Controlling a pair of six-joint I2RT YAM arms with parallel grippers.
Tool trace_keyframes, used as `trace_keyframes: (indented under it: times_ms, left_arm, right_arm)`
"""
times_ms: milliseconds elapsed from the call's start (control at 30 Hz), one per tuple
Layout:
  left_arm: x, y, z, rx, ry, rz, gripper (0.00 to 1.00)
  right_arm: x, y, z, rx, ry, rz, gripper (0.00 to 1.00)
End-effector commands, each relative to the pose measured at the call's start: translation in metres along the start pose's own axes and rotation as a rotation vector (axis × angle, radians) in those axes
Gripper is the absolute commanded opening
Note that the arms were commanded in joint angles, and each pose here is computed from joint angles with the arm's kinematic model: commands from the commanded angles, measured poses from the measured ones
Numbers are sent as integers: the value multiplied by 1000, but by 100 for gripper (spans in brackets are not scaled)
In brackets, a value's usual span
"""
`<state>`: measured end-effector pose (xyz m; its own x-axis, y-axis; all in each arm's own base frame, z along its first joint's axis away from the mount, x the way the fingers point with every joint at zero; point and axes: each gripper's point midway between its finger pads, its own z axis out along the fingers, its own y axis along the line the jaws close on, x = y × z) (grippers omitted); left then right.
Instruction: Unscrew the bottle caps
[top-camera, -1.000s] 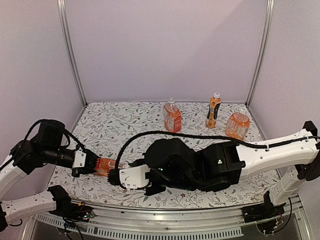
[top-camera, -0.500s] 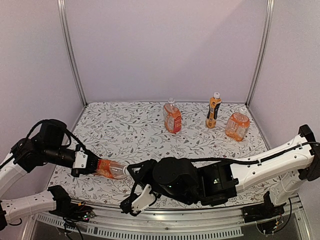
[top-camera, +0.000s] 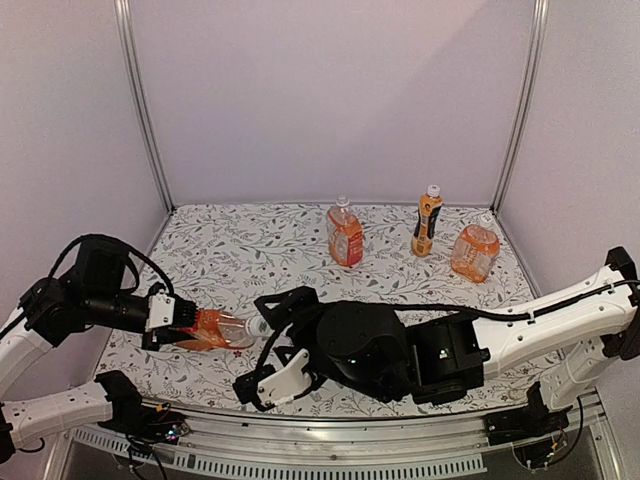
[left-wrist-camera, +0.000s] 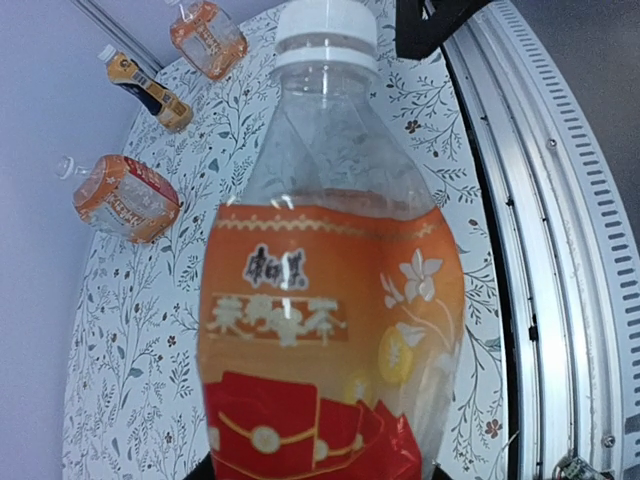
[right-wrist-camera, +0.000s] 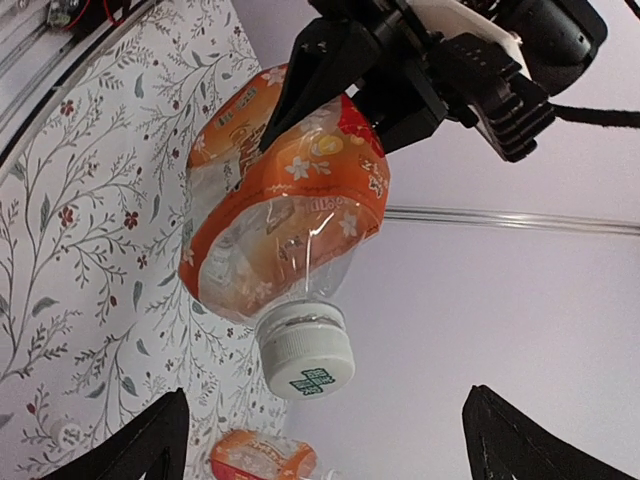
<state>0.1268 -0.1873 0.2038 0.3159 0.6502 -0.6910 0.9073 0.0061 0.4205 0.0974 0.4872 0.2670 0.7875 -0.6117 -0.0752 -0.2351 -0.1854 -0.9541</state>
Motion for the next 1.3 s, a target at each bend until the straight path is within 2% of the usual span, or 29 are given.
trace_keyframes:
  times_ms: [0,233,300,400,500,600,900,1000,1067,1267]
  left_arm:
    - [-7,23,-4,-101,-23,-65,22]
    - [-5,39,-3,-183,-16,-72,22]
    - [-5,40,-3,-185,-17,-72,22]
    - [-5,41,-3,-188,-15,-72,22]
    - [-4,42,-4,-195,-10,-71,22]
    - [-3,42,-3,-195,-6,-67,22]
    - [-1,40,-3,-194,-3,-66,21]
    - [-2,41,-2,-193,-4,-61,21]
    - [-1,41,-2,-193,-3,-59,21]
    - [-1,41,-2,-192,-3,-59,21]
  right_arm:
    - [9,-22,-14,-34,-55,336,99]
    - [33,-56,-12,-251,-194,1194,99]
    - [42,-61,-3,-328,-184,1465,96]
    - [44,-59,9,-438,-139,1658,93]
    - [37,-48,18,-527,-71,1700,92]
    - [28,-41,22,-598,-64,1703,87]
    - [28,-21,33,-641,11,1675,52]
    - [28,-19,35,-642,17,1672,45]
    - [29,-18,38,-638,23,1670,44]
    - [24,-23,41,-645,5,1668,50]
